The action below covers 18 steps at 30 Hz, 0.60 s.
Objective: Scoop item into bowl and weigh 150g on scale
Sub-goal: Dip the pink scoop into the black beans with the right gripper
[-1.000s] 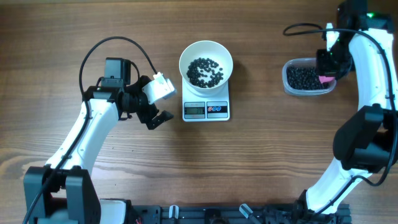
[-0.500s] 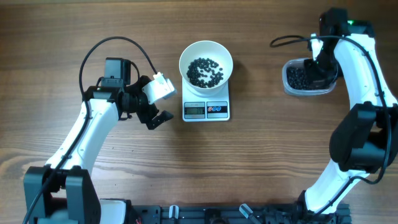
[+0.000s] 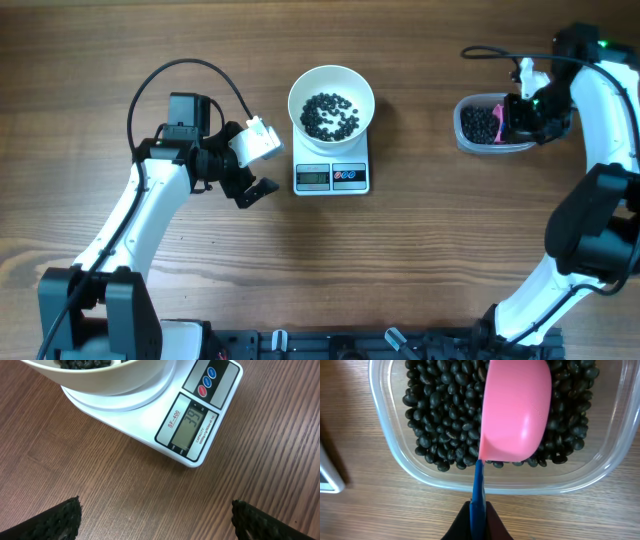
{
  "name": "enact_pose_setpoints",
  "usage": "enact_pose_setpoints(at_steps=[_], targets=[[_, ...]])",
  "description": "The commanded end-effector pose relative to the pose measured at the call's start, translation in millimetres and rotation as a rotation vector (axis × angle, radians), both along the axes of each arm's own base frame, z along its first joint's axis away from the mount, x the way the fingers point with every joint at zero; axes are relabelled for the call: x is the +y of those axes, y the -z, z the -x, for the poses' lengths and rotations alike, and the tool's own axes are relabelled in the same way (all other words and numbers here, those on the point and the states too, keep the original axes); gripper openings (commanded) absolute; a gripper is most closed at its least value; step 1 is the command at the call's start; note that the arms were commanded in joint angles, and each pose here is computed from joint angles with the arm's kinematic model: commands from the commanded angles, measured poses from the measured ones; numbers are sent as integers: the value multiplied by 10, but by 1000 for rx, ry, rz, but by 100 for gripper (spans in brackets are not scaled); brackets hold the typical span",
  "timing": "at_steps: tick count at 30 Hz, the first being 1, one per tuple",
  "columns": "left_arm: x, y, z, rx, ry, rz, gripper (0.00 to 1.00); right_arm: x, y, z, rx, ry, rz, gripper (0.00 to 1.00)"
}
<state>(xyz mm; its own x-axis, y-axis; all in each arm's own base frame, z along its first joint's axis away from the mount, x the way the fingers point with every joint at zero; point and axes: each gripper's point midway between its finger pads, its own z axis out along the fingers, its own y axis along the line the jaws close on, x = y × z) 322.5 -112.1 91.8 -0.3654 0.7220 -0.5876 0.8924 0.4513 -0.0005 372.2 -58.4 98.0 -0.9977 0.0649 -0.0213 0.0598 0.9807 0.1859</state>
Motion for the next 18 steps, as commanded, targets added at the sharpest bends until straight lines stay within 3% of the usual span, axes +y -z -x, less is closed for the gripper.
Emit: enact_pose_setpoints(at_steps=[1, 18], targets=[[-17, 36, 30, 14, 11, 18, 100, 200, 27, 2, -14, -37, -159, 4], [-17, 36, 30, 14, 11, 18, 100, 121, 93, -7, -38, -30, -180, 4]])
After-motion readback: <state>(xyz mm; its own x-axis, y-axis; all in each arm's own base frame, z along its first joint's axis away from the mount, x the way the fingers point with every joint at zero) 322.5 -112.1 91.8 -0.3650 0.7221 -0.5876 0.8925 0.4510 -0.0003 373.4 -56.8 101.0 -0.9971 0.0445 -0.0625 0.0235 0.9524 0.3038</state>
